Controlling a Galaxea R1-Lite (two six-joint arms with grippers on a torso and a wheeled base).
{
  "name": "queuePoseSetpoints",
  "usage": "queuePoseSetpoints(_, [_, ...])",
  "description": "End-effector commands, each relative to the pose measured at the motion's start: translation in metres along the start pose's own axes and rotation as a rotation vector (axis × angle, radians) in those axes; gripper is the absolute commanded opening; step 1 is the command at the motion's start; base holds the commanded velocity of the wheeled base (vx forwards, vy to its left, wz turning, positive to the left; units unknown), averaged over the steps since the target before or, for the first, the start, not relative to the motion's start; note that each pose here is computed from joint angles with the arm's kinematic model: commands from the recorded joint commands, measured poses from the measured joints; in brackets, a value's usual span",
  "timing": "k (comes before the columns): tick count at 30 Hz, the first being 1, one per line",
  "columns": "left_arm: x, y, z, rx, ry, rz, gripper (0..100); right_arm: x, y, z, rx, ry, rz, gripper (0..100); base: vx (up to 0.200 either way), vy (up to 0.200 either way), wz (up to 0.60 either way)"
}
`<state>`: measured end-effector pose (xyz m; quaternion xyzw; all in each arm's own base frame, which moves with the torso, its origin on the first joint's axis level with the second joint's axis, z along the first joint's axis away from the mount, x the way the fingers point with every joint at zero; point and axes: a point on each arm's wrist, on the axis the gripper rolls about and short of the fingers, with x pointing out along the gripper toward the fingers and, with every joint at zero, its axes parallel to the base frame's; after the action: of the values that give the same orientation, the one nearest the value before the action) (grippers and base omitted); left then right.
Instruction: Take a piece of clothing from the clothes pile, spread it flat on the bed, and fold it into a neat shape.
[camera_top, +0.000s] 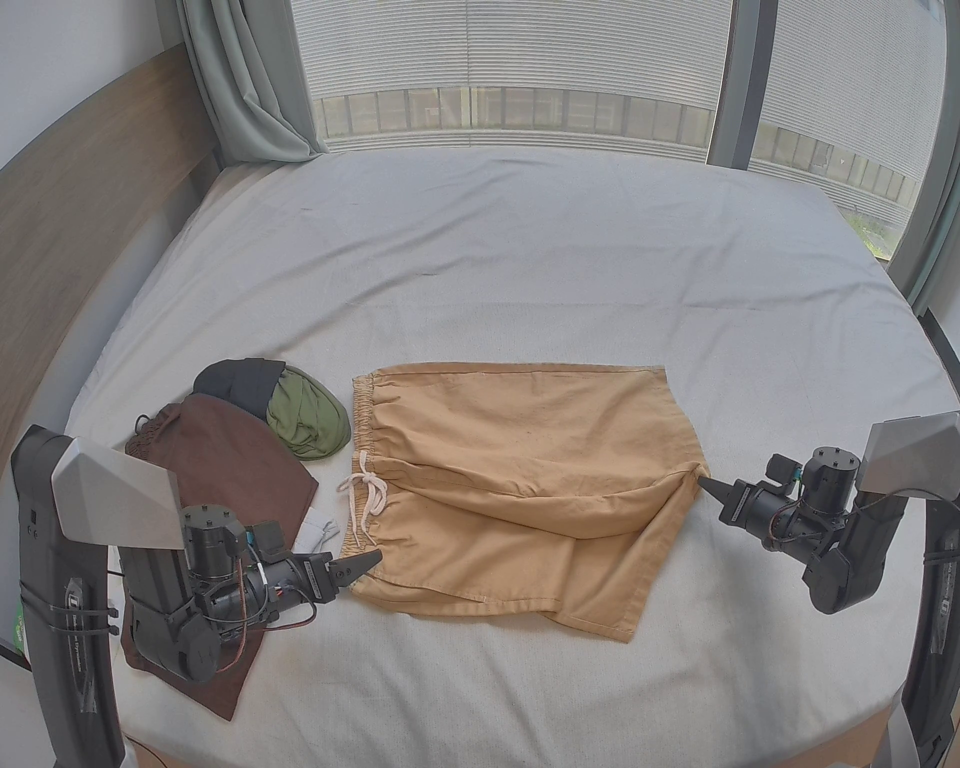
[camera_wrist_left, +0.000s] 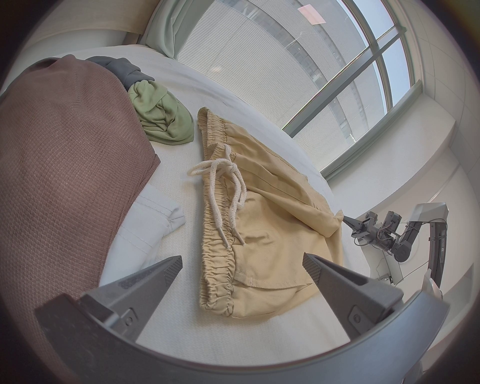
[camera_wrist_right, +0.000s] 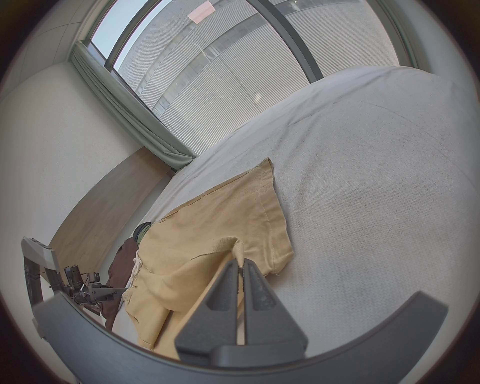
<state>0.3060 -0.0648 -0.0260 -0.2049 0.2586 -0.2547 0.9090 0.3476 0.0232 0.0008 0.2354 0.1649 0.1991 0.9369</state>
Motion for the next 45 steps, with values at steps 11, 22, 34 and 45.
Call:
queuePoseSetpoints(11, [0.0,0.0,0.0,0.0,-0.001,-0.001,100,-0.003,0.0,-0.002,-0.013,0.009,-0.005,100,0.0,0.0,0.0])
queuePoseSetpoints(22, [0.001,0.0,0.0,0.0,0.001,-0.002,100,-0.042,0.019,-0.028,-0.071,0.18,0.054,100,0.0,0.0,0.0])
queuePoseSetpoints(34, [0.001,0.0,0.0,0.0,-0.001,-0.001,100,-0.051,0.032,-0.053,-0.04,0.311,0.121,100,0.0,0.0,0.0])
queuePoseSetpoints(45, [0.001,0.0,0.0,0.001,-0.002,-0.002,100,-0.04,0.036,-0.081,-0.025,0.407,0.137,100,0.0,0.0,0.0])
